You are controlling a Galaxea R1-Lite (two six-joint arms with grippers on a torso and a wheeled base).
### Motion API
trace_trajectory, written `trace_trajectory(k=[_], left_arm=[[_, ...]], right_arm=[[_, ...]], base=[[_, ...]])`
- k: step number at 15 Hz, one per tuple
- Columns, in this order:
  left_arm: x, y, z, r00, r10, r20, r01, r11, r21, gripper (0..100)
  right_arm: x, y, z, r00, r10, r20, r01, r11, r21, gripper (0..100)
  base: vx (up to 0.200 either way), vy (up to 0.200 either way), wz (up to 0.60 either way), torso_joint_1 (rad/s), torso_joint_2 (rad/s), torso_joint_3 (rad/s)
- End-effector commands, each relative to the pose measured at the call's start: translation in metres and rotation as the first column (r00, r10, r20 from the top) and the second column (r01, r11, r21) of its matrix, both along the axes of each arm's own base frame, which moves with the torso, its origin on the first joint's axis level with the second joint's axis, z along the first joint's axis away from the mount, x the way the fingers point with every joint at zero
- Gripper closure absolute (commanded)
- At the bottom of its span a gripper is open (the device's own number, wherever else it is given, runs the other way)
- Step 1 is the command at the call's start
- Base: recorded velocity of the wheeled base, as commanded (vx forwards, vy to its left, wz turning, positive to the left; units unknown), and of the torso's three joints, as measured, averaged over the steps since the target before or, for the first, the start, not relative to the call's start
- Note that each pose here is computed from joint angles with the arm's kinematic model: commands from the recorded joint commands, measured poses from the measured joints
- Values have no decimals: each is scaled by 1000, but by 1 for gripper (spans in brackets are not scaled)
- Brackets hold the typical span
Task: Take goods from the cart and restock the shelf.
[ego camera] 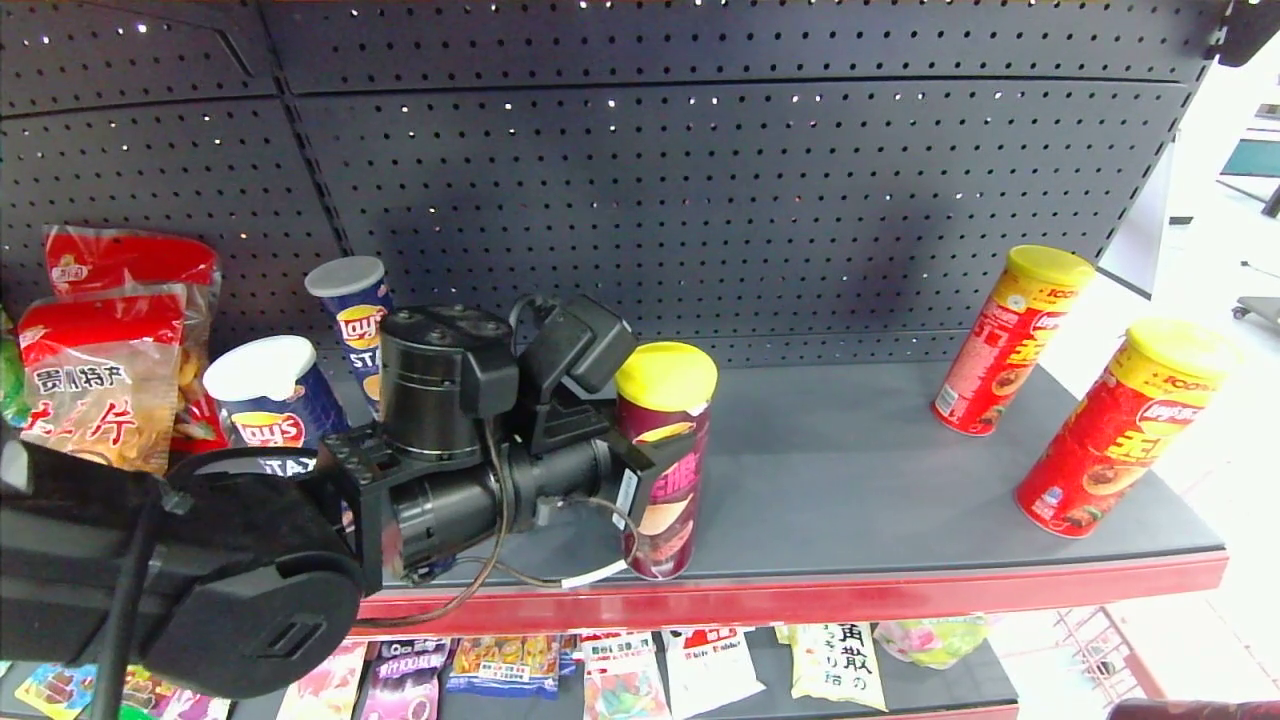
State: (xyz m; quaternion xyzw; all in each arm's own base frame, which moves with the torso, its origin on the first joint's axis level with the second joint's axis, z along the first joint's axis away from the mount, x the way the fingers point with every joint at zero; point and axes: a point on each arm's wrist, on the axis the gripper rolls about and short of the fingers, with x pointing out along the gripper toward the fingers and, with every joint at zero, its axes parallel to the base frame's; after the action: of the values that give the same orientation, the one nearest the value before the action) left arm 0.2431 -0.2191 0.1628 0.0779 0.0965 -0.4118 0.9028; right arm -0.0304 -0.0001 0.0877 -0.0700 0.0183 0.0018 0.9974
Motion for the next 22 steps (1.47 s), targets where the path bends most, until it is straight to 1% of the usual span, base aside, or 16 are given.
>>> trace_trajectory(k=[1, 3, 5, 6, 10, 12, 13, 16, 18, 20, 21, 22], left_arm=[[-1, 1, -3, 1000, 0, -8, 0, 1000, 7, 100], [-5, 3, -9, 1000, 0, -24, 1, 1000, 21, 100], [-4, 4, -8, 1000, 2, -24, -1, 1000, 19, 100], [-4, 4, -8, 1000, 2, -23, -1, 1000, 18, 0], [-4, 4, -7, 1000, 18, -18, -18, 1000, 19, 0], [-8, 8, 1, 1000, 22, 1, -22, 1000, 7, 0], [-9, 9, 1, 1000, 21, 3, -21, 1000, 7, 0], [-24, 24, 4, 1000, 20, 3, -20, 1000, 13, 0], [-36, 41, 5, 999, 36, 0, -36, 999, 14, 0], [-46, 54, 7, 999, 51, 4, -51, 999, 10, 0], [-50, 58, 8, 999, 54, 7, -54, 999, 8, 0], [-64, 70, 8, 998, 57, 12, -57, 998, 5, 0]], right_arm=[[0, 0, 0, 1000, 1, 0, -1, 1000, -1, 100], [0, 0, 0, 1000, 0, 0, 0, 1000, 0, 100], [0, 0, 0, 1000, 0, 0, 0, 1000, 0, 100], [0, 0, 0, 1000, 0, 0, 0, 1000, 0, 100], [0, 0, 0, 1000, 1, 0, -1, 1000, -1, 100], [0, 0, 0, 1000, 1, 0, -1, 1000, -1, 100], [0, 0, 0, 1000, 0, 0, 0, 1000, 0, 100], [0, 0, 0, 1000, 1, 0, -1, 1000, -1, 100], [0, 0, 0, 1000, 1, 0, -1, 1000, -1, 100], [0, 0, 0, 1000, 2, 0, -2, 1000, -1, 100], [0, 0, 0, 1000, 2, 0, -2, 1000, -1, 100], [0, 0, 0, 1000, 4, -2, -4, 1000, -1, 100]], base=[[0, 0, 0, 0, 0, 0], [0, 0, 0, 0, 0, 0], [0, 0, 0, 0, 0, 0], [0, 0, 0, 0, 0, 0], [0, 0, 0, 0, 0, 0], [0, 0, 0, 0, 0, 0], [0, 0, 0, 0, 0, 0], [0, 0, 0, 0, 0, 0], [0, 0, 0, 0, 0, 0], [0, 0, 0, 0, 0, 0], [0, 0, 0, 0, 0, 0], [0, 0, 0, 0, 0, 0]])
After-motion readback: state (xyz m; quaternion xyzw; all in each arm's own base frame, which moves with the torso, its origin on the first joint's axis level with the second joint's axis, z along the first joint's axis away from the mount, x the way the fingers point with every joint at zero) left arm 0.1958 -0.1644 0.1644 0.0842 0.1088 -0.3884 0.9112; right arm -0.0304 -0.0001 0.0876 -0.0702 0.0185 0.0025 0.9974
